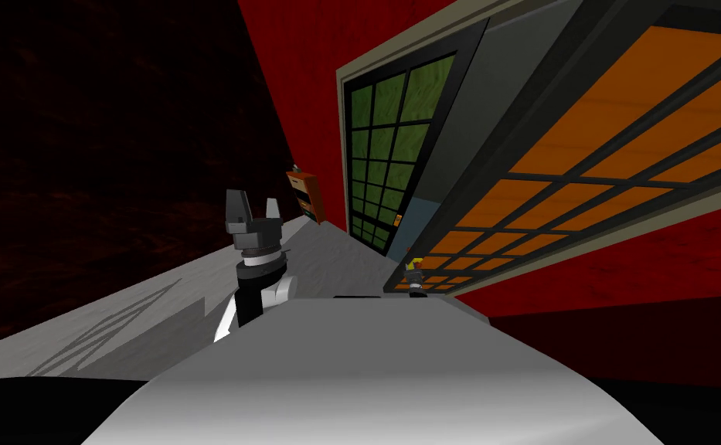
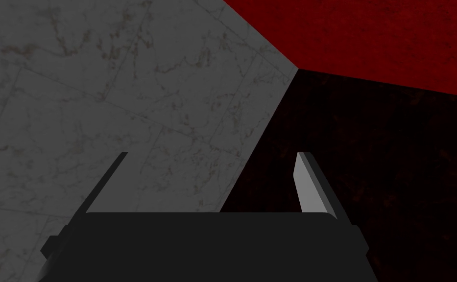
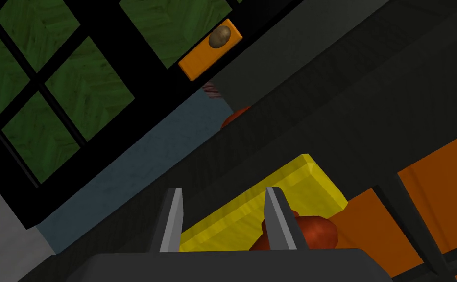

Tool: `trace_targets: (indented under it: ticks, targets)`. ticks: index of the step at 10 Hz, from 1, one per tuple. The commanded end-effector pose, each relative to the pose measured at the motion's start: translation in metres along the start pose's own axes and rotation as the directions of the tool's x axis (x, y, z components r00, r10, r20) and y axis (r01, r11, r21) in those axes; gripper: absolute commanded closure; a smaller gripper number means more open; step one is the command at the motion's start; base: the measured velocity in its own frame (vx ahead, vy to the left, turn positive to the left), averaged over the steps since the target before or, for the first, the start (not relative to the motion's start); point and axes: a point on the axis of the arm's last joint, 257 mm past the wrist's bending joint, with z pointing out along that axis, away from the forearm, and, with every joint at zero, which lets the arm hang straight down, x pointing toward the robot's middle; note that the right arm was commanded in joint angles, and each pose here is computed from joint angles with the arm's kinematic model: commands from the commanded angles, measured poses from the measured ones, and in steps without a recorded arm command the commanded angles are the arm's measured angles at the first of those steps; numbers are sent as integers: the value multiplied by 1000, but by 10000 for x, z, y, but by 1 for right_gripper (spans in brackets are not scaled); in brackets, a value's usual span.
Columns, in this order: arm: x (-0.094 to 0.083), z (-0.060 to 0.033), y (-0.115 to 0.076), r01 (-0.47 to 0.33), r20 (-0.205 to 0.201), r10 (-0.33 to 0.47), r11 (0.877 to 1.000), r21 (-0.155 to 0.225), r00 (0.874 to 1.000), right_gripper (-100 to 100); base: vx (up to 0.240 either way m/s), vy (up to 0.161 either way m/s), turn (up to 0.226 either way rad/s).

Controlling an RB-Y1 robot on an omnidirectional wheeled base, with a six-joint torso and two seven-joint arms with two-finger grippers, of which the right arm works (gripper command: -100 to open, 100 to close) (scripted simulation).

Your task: Pull the door open

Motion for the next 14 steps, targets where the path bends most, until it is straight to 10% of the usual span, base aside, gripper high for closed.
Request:
trace_targets:
  ticks: [1, 10, 14]
  targets:
    - [-96, 17, 123, -28, 11, 29, 999, -19, 1000, -100, -56, -44, 44]
    - [23, 111, 80, -262, -2, 262, 965, -22, 965, -100, -63, -31, 63]
    - [92, 163, 54, -391, -9, 391, 920, -20, 920, -100, -69, -45, 71]
